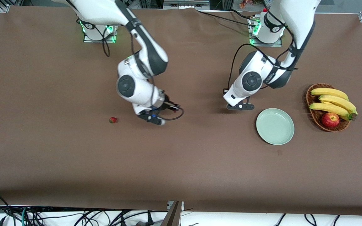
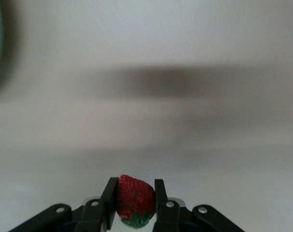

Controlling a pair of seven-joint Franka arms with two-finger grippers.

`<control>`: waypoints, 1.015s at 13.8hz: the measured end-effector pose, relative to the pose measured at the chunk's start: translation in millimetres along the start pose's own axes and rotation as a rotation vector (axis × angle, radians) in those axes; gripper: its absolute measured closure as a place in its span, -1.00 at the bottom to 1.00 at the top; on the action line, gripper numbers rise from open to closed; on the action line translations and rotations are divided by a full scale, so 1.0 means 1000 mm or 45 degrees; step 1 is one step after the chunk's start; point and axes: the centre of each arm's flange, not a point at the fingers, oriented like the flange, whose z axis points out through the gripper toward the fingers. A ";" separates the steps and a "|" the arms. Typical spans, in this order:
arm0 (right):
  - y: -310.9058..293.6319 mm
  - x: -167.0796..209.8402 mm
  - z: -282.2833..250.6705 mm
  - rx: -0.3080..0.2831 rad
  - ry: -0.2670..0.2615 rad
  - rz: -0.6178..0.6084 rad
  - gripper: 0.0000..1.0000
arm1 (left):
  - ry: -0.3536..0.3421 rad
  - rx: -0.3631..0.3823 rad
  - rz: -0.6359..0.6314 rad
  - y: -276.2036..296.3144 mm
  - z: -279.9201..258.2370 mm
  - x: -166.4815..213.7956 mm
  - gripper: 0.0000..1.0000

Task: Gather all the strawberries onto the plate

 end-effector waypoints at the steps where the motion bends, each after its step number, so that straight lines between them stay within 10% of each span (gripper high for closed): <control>1: -0.016 -0.020 0.016 0.045 0.031 0.021 0.37 | -0.003 -0.005 0.019 -0.011 -0.020 0.008 0.30; 8: -0.052 -0.165 0.151 0.294 0.165 0.102 0.19 | 0.047 0.008 0.568 -0.155 -0.041 0.062 0.30; 12: -0.047 -0.137 0.146 0.261 0.223 0.107 -0.61 | 0.120 -0.041 0.877 -0.201 -0.002 0.093 0.30; 14: -0.042 -0.097 0.113 0.098 0.239 0.046 -0.87 | 0.110 -0.067 0.919 -0.207 0.024 0.102 0.30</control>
